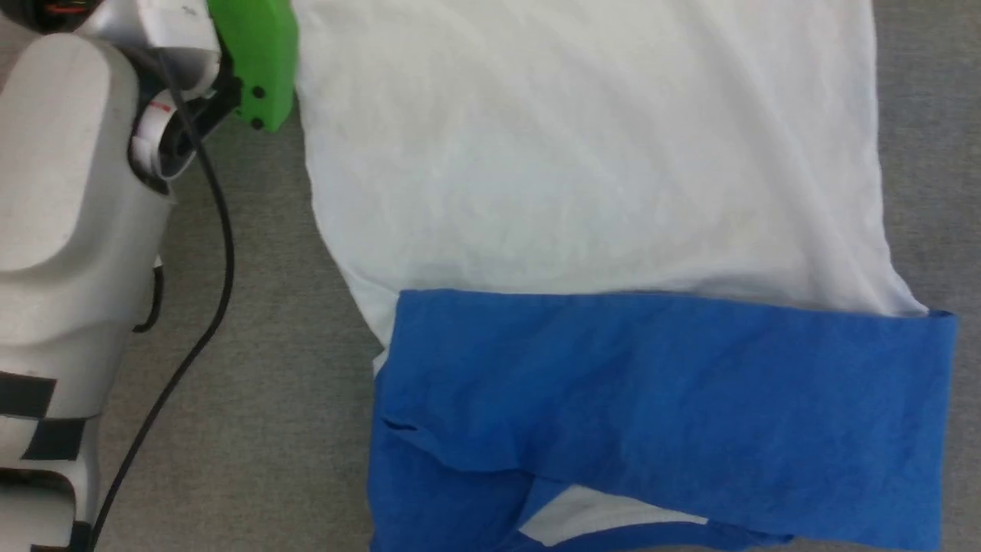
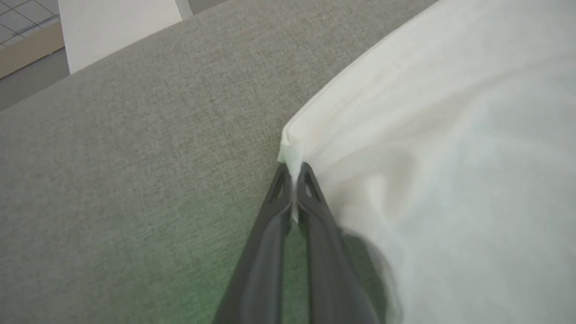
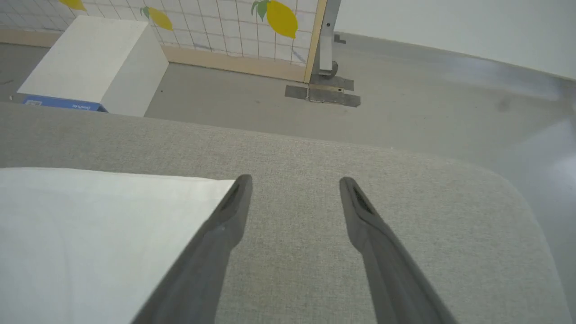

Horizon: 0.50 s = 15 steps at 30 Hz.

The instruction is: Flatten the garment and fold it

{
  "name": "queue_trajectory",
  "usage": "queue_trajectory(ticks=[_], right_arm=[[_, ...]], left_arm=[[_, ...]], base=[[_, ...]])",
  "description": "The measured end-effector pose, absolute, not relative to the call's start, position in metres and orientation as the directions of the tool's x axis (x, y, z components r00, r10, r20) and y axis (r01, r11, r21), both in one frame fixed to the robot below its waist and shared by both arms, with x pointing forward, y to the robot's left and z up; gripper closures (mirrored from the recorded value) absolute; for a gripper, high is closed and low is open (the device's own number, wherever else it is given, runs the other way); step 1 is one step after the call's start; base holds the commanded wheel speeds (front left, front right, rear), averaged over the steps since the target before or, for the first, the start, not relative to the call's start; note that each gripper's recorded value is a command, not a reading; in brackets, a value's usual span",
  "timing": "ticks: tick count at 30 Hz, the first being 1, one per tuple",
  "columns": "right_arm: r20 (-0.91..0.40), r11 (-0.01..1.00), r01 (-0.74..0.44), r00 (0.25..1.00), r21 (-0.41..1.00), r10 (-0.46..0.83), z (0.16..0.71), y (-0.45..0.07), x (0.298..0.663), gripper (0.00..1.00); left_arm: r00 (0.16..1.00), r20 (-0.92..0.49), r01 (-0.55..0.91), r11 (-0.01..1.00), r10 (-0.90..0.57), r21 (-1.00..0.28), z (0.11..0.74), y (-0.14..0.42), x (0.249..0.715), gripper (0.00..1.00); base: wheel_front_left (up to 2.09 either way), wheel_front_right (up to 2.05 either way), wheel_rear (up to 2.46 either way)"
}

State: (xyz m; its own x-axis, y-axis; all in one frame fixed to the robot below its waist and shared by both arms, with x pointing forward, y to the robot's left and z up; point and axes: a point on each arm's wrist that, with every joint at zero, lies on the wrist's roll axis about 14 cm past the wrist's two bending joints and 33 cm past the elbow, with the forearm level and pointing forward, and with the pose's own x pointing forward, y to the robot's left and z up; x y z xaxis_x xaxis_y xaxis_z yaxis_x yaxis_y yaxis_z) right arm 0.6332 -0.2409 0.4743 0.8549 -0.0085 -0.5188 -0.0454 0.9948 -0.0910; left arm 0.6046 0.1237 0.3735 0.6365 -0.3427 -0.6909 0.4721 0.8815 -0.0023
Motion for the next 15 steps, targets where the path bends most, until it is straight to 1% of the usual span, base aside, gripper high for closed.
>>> queue_trajectory(ticks=[4,7,11,15], right_arm=[[-0.626,0.995,-0.093,0.779,-0.046,0.044,0.431,-0.212,0.636,0.00],[-0.663,0.992,-0.122,0.746,-0.035,0.068,0.409,-0.197,0.638,0.00],[-0.709,0.990,-0.136,0.702,-0.041,0.067,0.382,-0.190,0.638,0.00],[-0.729,0.989,-0.139,0.682,-0.041,0.066,0.365,-0.186,0.640,0.00]], left_arm=[[0.635,-0.694,0.474,0.881,-0.341,0.001,0.372,0.126,0.602,1.00],[0.634,-0.695,0.471,0.882,-0.338,0.001,0.369,0.128,0.602,1.00],[0.633,-0.697,0.472,0.881,-0.336,0.004,0.365,0.131,0.601,1.00],[0.634,-0.694,0.472,0.882,-0.341,-0.002,0.361,0.132,0.602,1.00]], base=[[0.00,0.00,0.00],[0.00,0.00,0.00],[0.00,0.00,0.00],[0.00,0.00,0.00]])
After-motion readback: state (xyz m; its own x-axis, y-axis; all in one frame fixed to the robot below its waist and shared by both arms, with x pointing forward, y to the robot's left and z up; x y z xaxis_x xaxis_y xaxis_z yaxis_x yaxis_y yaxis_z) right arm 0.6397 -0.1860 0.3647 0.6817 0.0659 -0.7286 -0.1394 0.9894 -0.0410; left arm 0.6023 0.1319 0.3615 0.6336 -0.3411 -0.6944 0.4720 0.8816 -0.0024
